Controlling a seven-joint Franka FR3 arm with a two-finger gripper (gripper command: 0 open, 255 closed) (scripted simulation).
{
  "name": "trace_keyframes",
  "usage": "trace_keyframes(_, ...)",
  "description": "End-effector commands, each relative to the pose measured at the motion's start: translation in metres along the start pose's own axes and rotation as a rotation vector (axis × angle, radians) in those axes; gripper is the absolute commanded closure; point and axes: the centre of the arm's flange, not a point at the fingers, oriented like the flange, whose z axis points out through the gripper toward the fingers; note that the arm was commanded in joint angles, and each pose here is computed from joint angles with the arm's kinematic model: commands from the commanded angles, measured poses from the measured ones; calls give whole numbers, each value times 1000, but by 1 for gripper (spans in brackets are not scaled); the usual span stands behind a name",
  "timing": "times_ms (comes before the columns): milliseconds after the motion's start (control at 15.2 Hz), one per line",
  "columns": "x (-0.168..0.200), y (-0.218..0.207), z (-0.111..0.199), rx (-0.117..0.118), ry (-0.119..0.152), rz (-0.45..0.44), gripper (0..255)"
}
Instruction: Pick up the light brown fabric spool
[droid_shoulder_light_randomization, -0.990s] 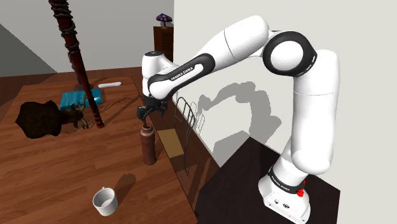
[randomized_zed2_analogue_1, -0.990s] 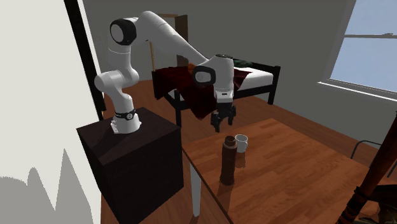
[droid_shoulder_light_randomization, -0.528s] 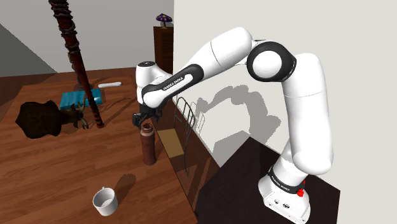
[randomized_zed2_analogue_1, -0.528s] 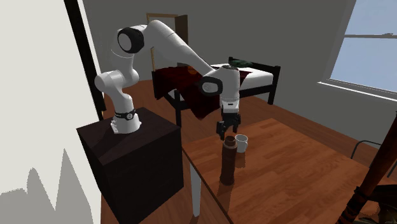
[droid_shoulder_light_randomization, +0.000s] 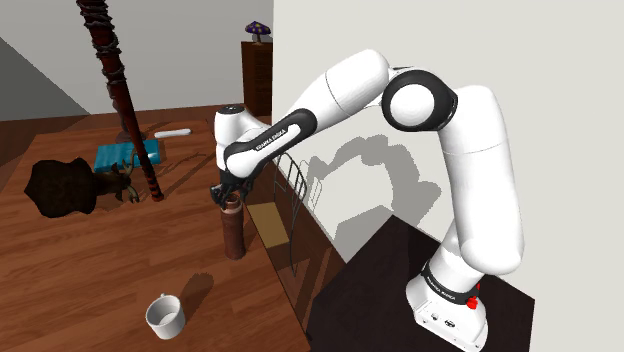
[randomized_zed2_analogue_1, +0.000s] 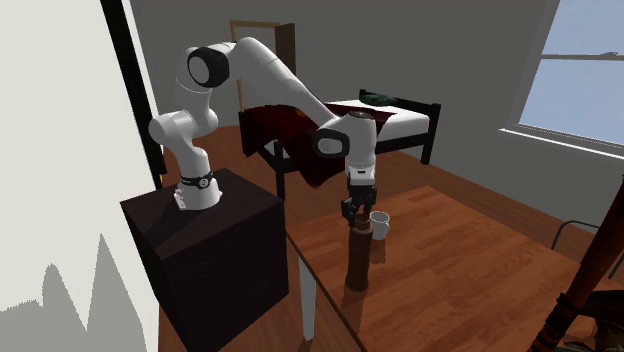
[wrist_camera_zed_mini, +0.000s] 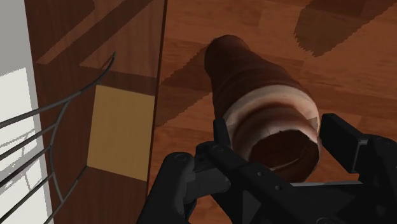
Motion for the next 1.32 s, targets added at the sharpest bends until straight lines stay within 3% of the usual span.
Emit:
trace_keyframes(0, 0, 0, 1, -1, -2, 0, 255)
trace_keyframes(396, 0, -1, 1, -1, -2, 0, 255)
trace_keyframes(1254, 4, -3, -68, -1, -2, 0, 255)
